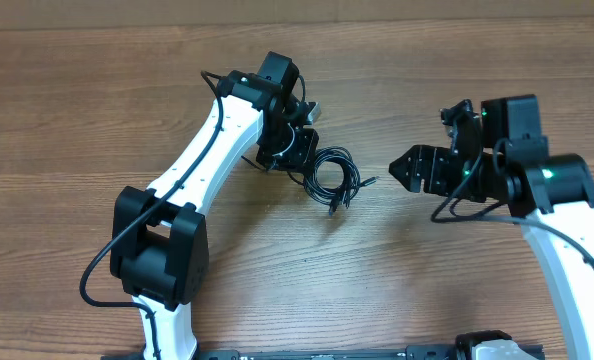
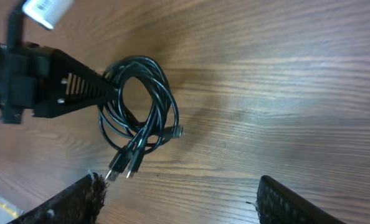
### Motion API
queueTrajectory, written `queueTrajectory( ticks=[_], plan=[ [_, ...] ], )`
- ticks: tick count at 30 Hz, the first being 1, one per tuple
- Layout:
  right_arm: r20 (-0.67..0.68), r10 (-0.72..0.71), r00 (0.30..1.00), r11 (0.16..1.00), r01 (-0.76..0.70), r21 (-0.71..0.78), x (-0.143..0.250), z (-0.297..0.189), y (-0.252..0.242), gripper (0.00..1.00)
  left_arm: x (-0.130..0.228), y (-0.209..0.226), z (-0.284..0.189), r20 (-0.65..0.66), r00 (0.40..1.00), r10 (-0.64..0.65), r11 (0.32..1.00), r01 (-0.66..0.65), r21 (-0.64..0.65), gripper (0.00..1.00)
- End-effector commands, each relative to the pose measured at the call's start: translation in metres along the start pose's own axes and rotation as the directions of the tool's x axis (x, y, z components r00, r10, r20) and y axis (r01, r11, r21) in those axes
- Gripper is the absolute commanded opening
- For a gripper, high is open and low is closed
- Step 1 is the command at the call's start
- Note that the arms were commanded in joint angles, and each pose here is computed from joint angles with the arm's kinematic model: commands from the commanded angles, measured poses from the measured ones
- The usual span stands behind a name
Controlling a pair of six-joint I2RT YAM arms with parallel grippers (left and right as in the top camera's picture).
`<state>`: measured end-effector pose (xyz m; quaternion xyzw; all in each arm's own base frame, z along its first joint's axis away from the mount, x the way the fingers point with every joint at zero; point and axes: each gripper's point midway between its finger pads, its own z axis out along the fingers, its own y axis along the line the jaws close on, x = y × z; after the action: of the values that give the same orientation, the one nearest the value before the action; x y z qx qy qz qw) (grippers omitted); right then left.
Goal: Untangle cables
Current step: 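Reach both grippers toward the black cable bundle from either side, then grasp the cable bundle with the left gripper and lift it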
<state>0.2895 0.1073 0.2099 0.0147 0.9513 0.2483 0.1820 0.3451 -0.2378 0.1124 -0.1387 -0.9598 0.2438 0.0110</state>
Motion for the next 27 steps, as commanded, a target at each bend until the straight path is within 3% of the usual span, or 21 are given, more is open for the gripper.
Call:
queueTrajectory(
  ticks=[1,5,6,7,9,13,21,23,25,27],
  plan=[
    [-0.043,-0.020,0.999,0.999,0.018,-0.042,-0.002,0.012,0.011,0.76,-0.002,-0.020,-0.002,0.009,0.995,0.094,0.994,-0.095,0.055,0.04],
    [-0.116,-0.081,0.990,0.996,0.075,-0.051,0.003,0.042,0.019,0.68,0.001,-0.016,0.006,-0.003,0.991,0.131,0.990,-0.131,-0.060,0.04],
    [-0.133,-0.094,0.987,0.995,0.087,-0.056,0.005,0.050,0.022,0.64,0.003,-0.020,0.007,-0.007,0.990,0.142,0.988,-0.143,-0.062,0.04],
    [-0.153,-0.104,0.983,0.994,0.096,-0.060,0.008,0.057,0.025,0.54,0.004,-0.024,0.007,-0.006,0.988,0.155,0.986,-0.155,-0.061,0.04],
    [-0.181,-0.116,0.977,0.992,0.107,-0.060,0.014,0.065,0.028,0.51,0.004,-0.028,0.003,0.005,0.986,0.166,0.984,-0.166,-0.058,0.04],
    [-0.203,-0.139,0.969,0.990,0.144,0.007,0.018,0.077,0.022,0.36,0.004,-0.042,-0.021,0.066,0.978,0.197,0.980,-0.194,-0.050,0.04],
    [-0.189,-0.145,0.971,0.989,0.150,0.010,0.015,0.079,0.022,0.36,0.013,-0.070,-0.058,0.147,0.960,0.238,0.970,-0.243,0.017,0.04],
    [-0.184,-0.148,0.972,0.988,0.152,0.008,0.013,0.080,0.022,0.30,0.017,-0.069,-0.058,0.133,0.964,0.231,0.972,-0.235,0.017,0.04],
    [-0.183,-0.148,0.972,0.988,0.152,0.008,0.013,0.080,0.022,0.15,0.018,-0.070,-0.058,0.129,0.965,0.229,0.972,-0.234,0.025,0.04],
    [-0.183,-0.148,0.972,0.988,0.152,0.008,0.013,0.080,0.022,0.15,0.019,-0.076,-0.058,0.129,0.964,0.232,0.969,-0.241,0.060,0.04]
  ],
)
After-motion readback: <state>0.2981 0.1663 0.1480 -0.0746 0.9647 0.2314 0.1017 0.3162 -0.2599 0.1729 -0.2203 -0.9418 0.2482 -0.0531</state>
